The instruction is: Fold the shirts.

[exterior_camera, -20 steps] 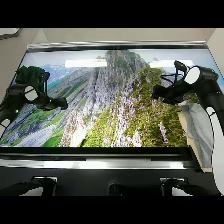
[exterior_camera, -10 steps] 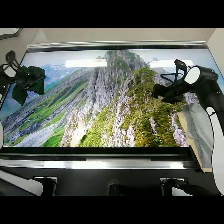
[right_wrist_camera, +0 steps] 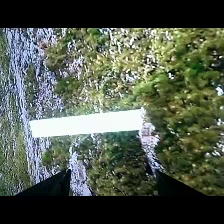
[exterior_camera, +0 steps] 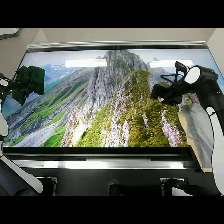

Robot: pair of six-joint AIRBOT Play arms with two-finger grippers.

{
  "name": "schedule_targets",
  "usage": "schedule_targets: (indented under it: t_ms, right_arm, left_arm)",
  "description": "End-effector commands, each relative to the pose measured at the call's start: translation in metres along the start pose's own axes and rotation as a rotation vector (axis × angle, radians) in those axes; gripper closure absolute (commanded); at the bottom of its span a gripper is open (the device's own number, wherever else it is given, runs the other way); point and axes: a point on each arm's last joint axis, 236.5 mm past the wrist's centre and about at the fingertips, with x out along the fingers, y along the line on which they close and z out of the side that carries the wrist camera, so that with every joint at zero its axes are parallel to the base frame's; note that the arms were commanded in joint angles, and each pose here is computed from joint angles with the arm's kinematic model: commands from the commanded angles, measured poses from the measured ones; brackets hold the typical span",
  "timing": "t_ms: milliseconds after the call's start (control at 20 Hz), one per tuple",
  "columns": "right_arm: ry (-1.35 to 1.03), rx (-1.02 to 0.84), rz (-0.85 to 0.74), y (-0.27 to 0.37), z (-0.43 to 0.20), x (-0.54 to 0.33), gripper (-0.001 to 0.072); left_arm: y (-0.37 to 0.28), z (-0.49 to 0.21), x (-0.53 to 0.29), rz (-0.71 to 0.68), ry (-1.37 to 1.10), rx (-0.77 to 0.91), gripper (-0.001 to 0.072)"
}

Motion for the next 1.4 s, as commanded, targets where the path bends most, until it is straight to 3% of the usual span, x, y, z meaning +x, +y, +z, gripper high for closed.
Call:
schedule_targets:
  t_ms: [0,150,350,450,500,550,650,750,1000,1150,1350]
  right_arm:
    - [0.068,0.006,-0.010,-0.002,-0.016,0.000,0.0086]
    - [0.102,0.006,-0.019,-0.004,-0.024,-0.001,0.0086]
    - [0.115,0.009,-0.007,-0.002,-0.027,-0.001,0.0086]
    - [0.122,0.016,0.019,0.005,-0.029,-0.001,0.0086]
    - [0.124,0.019,0.030,0.007,-0.029,-0.002,0.0086]
    - [0.124,0.018,0.034,0.008,-0.029,-0.002,0.0086]
    - [0.111,-0.037,0.036,0.008,-0.028,-0.005,0.0087]
    - [0.074,-0.125,0.021,0.006,-0.022,-0.017,0.0086]
    - [-0.147,-0.239,-0.114,-0.011,0.009,-0.086,0.0087]
    - [-0.244,-0.255,-0.104,-0.005,0.007,-0.125,0.0087]
    - [-0.289,-0.266,-0.093,-0.002,-0.012,-0.162,0.0087]
  left_arm:
    - [0.005,0.013,0.015,-0.024,-0.053,-0.029,-0.0008]
    - [0.013,0.009,0.029,-0.023,-0.048,-0.049,-0.0007]
    - [-0.005,0.019,0.039,-0.139,-0.092,-0.172,0.0013]
    - [-0.007,0.014,0.044,-0.166,-0.071,-0.218,0.0212]
    - [-0.008,0.008,0.046,-0.172,-0.044,-0.237,0.0390]
    - [-0.008,0.002,0.045,-0.177,-0.012,-0.251,0.0683]
    - [-0.028,0.003,0.028,-0.233,0.010,-0.238,0.0681]
    - [-0.069,0.024,-0.018,-0.310,-0.068,-0.084,0.0682]
    - [-0.203,0.013,-0.224,-0.422,-0.303,0.596,0.0682]
    - [-0.255,-0.055,-0.321,-0.504,-0.311,0.772,0.0682]
    - [-0.266,-0.210,-0.341,-0.515,0.001,1.055,0.0682]
